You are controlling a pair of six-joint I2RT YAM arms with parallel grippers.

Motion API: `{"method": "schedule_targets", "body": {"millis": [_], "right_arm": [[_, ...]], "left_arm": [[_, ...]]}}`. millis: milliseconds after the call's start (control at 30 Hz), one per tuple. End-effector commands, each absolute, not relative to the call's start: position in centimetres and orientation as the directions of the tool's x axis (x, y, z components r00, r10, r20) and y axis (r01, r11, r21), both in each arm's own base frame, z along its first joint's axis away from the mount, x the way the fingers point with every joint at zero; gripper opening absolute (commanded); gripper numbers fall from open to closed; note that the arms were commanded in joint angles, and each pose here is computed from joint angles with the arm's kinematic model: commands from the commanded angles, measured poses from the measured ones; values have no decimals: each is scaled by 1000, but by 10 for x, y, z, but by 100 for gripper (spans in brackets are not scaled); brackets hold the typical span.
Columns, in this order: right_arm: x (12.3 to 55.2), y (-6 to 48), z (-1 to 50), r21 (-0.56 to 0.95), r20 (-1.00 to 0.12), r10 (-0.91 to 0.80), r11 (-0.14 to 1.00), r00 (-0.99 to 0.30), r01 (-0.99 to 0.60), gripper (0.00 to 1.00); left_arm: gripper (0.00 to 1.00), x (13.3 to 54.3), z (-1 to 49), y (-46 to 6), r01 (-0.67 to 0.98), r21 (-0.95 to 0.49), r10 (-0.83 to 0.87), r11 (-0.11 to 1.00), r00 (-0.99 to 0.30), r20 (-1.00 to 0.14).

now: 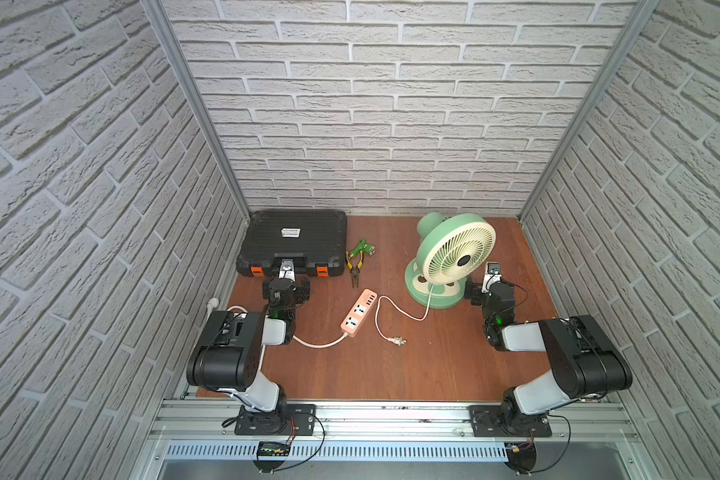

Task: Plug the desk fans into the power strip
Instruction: Pick up the plug from the center of the board.

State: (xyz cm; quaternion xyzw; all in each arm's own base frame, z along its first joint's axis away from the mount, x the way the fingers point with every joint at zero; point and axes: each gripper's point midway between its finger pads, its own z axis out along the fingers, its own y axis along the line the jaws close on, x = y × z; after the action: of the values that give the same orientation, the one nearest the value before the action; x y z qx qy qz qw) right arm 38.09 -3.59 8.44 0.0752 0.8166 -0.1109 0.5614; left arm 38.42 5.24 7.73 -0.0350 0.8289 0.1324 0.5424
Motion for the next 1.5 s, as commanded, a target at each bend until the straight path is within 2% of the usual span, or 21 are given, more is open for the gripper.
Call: {"method": "schedule_targets", "body": {"millis": [0, 467, 567, 667, 733, 833, 867, 900, 1000, 1067, 1133, 1267, 1467], "right_arm": [[387, -35, 100, -73, -954, 5, 966, -300, 248, 99], [387, -36, 102, -71, -957, 6, 965, -290, 252, 99], [380, -30, 118, -84, -962, -17, 968, -273, 237, 99], [355, -28, 158, -123, -961, -28, 935, -276, 332, 99], [325, -30, 178, 84, -945, 199, 914, -259, 398, 99], [283, -37, 171, 415, -861, 501, 790, -85, 450, 99], [273, -36, 157, 471, -827, 556, 764, -82, 440, 99], [271, -26, 153, 475, -818, 560, 786, -130, 395, 99], [266, 0, 150, 338, -777, 481, 863, -405, 376, 99], [264, 13, 158, 214, -774, 381, 909, -506, 356, 99], [260, 24, 169, 124, -800, 288, 938, -526, 324, 99], [245, 55, 178, 37, -819, 159, 974, -551, 225, 99], [217, 138, 175, -126, -809, -103, 992, -578, 0, 99]], "left_arm": [[98, 389, 90, 53, -209, 175, 88, 962, -368, -926], [98, 390, 90, 52, -207, 173, 87, 963, -368, -926], [98, 389, 94, 56, -225, 181, 89, 957, -365, -927], [98, 391, 113, 51, -232, 257, 139, 938, -427, -893], [98, 395, 139, 56, -287, 299, 150, 910, -445, -883], [98, 382, 170, 72, -453, 228, 30, 862, -404, -914], [98, 374, 176, 78, -507, 186, -41, 841, -403, -914], [98, 366, 181, 81, -552, 148, -109, 821, -405, -908], [98, 343, 186, 74, -615, 69, -250, 786, -418, -874], [98, 337, 186, 55, -589, 52, -265, 807, -439, -858], [98, 329, 186, 35, -563, 39, -263, 825, -445, -856], [98, 319, 185, -17, -453, -28, -250, 891, -439, -863], [98, 303, 176, -94, -250, 18, -108, 968, -481, -870]]}}
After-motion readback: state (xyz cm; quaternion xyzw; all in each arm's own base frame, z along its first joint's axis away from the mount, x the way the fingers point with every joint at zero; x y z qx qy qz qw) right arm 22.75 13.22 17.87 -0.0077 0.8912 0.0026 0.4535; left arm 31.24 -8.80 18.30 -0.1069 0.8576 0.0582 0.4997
